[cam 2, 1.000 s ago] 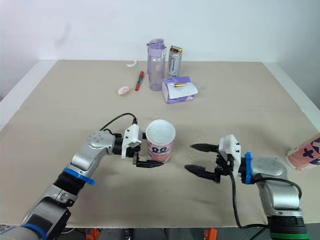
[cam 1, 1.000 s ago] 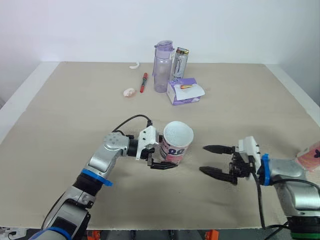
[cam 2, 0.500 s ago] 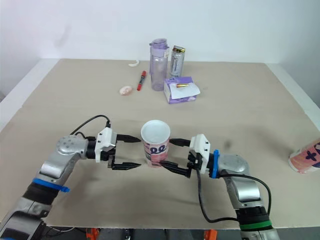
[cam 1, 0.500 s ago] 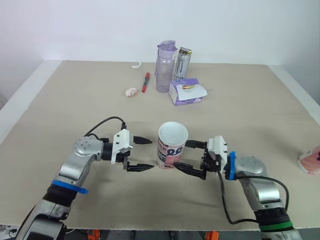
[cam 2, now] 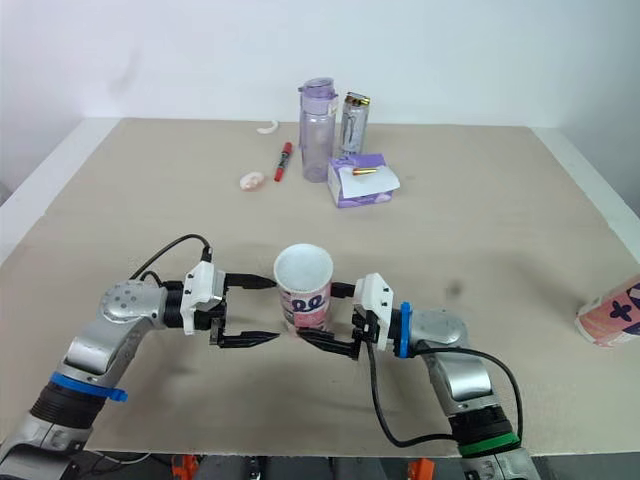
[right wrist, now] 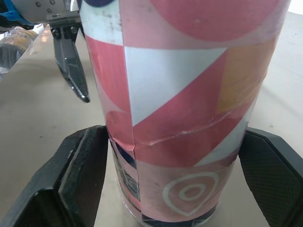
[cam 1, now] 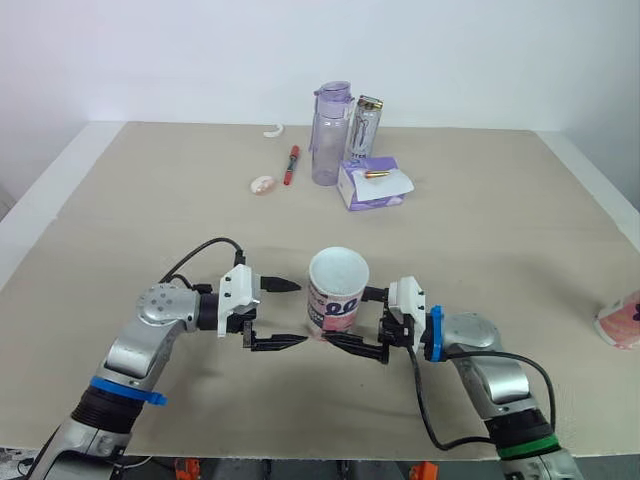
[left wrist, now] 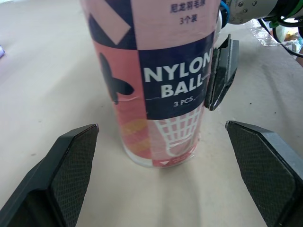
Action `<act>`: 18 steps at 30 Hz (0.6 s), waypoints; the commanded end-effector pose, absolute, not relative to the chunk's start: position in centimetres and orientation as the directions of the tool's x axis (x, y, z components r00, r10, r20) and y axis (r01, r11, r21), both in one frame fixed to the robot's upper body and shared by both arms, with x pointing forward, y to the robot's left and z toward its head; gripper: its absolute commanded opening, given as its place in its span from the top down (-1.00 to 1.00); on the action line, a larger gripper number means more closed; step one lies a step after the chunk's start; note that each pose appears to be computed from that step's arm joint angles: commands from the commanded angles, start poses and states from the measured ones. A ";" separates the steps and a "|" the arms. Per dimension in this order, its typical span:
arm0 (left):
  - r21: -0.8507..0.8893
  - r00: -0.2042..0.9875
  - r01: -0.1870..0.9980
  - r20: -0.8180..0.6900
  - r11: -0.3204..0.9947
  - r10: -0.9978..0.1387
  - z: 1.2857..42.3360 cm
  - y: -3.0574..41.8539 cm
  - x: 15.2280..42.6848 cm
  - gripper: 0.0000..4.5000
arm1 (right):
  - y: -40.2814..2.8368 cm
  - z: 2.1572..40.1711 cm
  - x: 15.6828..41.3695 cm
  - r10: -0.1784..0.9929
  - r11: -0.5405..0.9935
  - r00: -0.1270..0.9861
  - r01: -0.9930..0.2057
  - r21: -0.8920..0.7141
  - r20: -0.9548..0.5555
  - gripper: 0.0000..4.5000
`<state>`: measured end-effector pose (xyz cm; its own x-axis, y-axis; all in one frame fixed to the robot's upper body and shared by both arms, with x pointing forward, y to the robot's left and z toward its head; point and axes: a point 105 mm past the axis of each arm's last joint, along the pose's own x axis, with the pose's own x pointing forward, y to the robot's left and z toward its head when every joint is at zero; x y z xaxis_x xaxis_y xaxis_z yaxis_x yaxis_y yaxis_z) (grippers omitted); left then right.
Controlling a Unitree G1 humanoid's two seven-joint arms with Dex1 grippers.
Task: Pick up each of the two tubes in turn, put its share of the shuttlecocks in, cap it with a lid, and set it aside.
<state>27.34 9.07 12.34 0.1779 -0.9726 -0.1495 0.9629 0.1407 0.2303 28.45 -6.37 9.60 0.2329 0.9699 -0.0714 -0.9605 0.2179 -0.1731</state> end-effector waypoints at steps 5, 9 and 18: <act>0.249 0.185 0.957 -0.136 0.147 -0.973 12.9 9.2 27.4 -1.00 | -5.5 11.2 29.4 0.975 0.209 0.221 -0.949 -0.238 -0.026 -0.97; 0.255 0.197 0.954 -0.143 0.157 -0.970 12.8 9.6 27.6 -1.00 | -5.9 11.3 29.4 0.975 0.210 0.222 -0.949 -0.234 -0.026 -0.97; 0.270 0.209 0.949 -0.144 0.164 -0.967 13.0 9.8 28.2 -1.00 | -6.0 11.3 29.4 0.972 0.218 0.232 -0.946 -0.239 -0.030 -0.74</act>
